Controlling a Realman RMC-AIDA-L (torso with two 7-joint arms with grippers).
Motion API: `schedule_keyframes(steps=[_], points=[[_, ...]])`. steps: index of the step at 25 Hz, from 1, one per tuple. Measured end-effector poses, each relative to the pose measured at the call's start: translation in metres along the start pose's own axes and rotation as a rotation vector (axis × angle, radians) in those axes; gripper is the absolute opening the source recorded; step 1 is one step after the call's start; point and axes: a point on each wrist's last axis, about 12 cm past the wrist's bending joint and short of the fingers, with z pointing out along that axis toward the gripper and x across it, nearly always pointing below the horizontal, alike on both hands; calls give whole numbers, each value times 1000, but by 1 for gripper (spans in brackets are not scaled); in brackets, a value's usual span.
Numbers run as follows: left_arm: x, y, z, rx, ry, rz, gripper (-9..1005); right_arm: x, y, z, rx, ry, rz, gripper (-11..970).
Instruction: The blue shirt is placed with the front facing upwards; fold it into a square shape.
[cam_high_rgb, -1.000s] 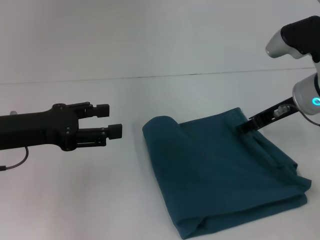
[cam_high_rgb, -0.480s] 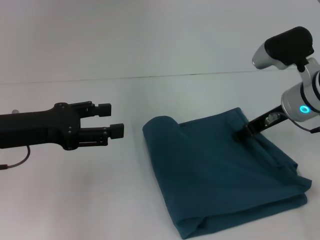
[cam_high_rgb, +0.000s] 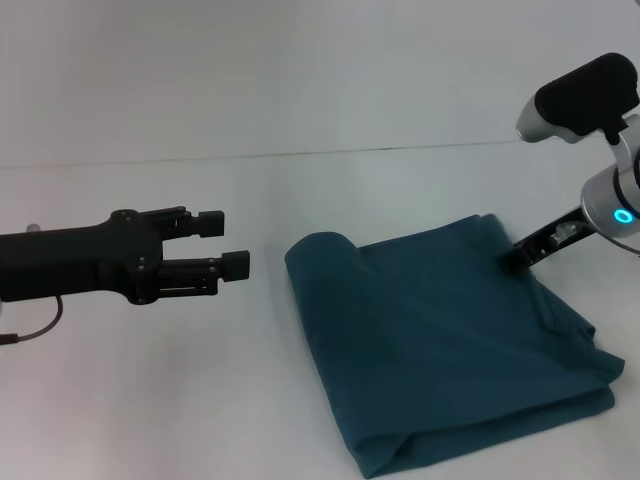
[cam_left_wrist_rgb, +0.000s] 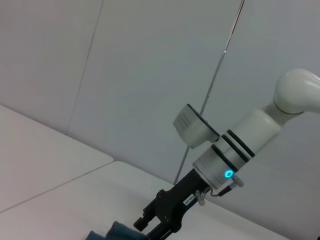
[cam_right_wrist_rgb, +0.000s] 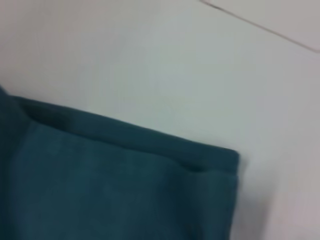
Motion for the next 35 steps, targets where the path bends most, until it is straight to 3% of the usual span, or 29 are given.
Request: schedule_keyframes(steps=[7,11,14,18,23,35], points=[[1,1,1,-4,-3,-4,822,0,-9,0,40,1,28,614],[1,1,1,-7,-3,-4,822,-9,-12,-14,34,-37,32,614],[0,2,1,-7,-3,-2,822,-16,-10,-28,-12,-74,41,614],[0,2,1,-8,-5,-2,822,-18,2,-39,-158,-91,34,615],[-1,2,1,-9,-9,-1,822,-4,10,-45,-260,-20,6,615],[1,1,1,-9,-17,-12,822,35,-18,-88,-372,64,131,615]])
